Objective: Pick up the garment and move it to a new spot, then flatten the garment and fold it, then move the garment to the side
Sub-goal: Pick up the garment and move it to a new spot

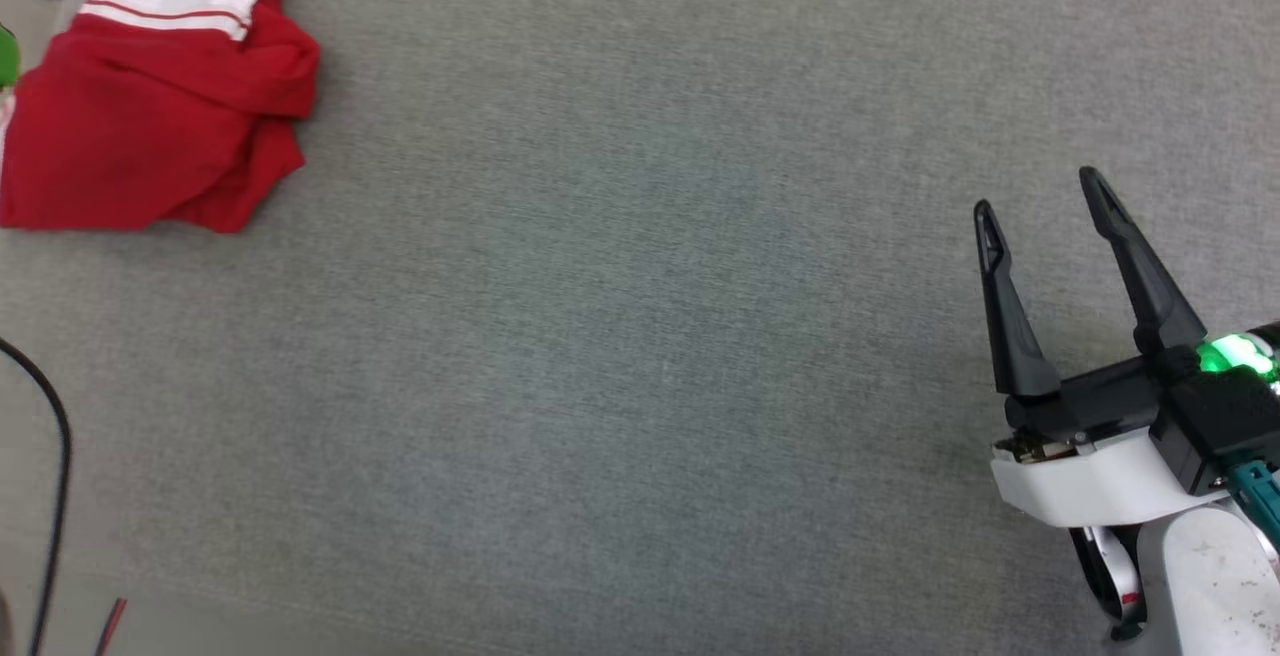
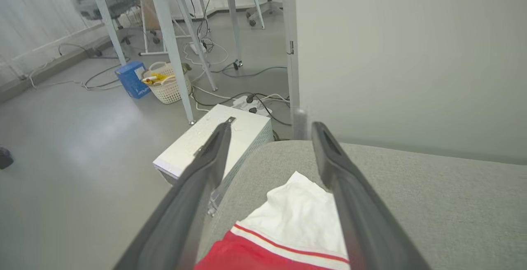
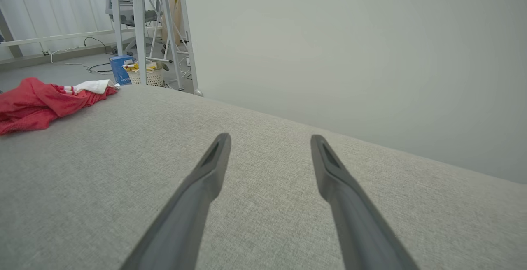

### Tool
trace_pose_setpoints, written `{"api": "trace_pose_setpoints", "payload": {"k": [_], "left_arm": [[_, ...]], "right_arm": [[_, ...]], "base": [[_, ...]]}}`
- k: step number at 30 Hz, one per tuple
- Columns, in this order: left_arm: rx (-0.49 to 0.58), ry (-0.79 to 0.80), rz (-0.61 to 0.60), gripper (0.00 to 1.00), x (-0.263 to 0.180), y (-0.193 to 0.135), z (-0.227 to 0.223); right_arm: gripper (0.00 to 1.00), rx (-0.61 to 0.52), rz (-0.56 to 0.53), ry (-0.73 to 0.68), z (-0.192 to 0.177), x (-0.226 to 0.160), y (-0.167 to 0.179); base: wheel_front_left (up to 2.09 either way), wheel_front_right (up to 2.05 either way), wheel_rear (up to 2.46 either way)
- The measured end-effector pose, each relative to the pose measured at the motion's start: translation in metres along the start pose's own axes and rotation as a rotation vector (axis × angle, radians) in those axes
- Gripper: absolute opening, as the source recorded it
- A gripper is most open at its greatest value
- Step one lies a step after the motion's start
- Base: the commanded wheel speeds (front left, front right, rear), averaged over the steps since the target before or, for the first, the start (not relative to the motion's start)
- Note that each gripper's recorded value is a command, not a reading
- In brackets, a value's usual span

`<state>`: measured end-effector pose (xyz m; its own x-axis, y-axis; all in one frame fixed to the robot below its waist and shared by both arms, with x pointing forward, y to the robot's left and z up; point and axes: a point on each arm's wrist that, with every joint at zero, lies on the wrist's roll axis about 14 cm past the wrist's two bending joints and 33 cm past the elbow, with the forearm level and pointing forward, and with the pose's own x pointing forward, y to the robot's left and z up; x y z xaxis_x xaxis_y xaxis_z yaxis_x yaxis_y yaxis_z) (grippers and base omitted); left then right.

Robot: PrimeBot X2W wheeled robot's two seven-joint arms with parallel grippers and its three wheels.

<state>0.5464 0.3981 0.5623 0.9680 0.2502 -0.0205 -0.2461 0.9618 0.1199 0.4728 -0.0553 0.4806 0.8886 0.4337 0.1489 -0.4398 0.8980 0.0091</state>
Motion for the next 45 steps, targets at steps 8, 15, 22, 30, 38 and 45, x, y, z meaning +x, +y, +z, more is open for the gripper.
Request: {"api": "trace_pose_setpoints", "payload": {"k": [8,15,22,30,38,45], "left_arm": [[-0.095,0.531,-0.107,1.0,0.005,-0.03,-0.084],[-0.059,0.877,-0.172,1.0,-0.019,-0.045,-0.136],[-0.044,1.1,-0.18,1.0,-0.042,-0.063,-0.187],[-0.042,1.136,-0.171,0.0,-0.042,-0.061,-0.204],[-0.052,0.972,-0.2,0.0,-0.036,-0.061,-0.175],[0.069,0.766,-0.317,0.0,-0.03,-0.079,-0.103]], "right_arm": [[1.0,-0.029,-0.04,0.018,-0.007,-0.006,-0.018],[1.0,-0.041,-0.059,0.051,-0.022,-0.01,-0.03],[1.0,-0.03,-0.054,0.07,-0.037,-0.005,-0.031],[1.0,-0.038,-0.075,0.076,-0.035,-0.01,-0.038],[1.0,-0.048,-0.093,0.031,-0.011,-0.01,-0.039],[1.0,-0.047,-0.091,-0.018,0.019,-0.016,-0.028]], "base": [[0.0,0.0,0.0],[0.0,0.0,0.0],[0.0,0.0,0.0],[0.0,0.0,0.0],[0.0,0.0,0.0],[0.0,0.0,0.0]]}}
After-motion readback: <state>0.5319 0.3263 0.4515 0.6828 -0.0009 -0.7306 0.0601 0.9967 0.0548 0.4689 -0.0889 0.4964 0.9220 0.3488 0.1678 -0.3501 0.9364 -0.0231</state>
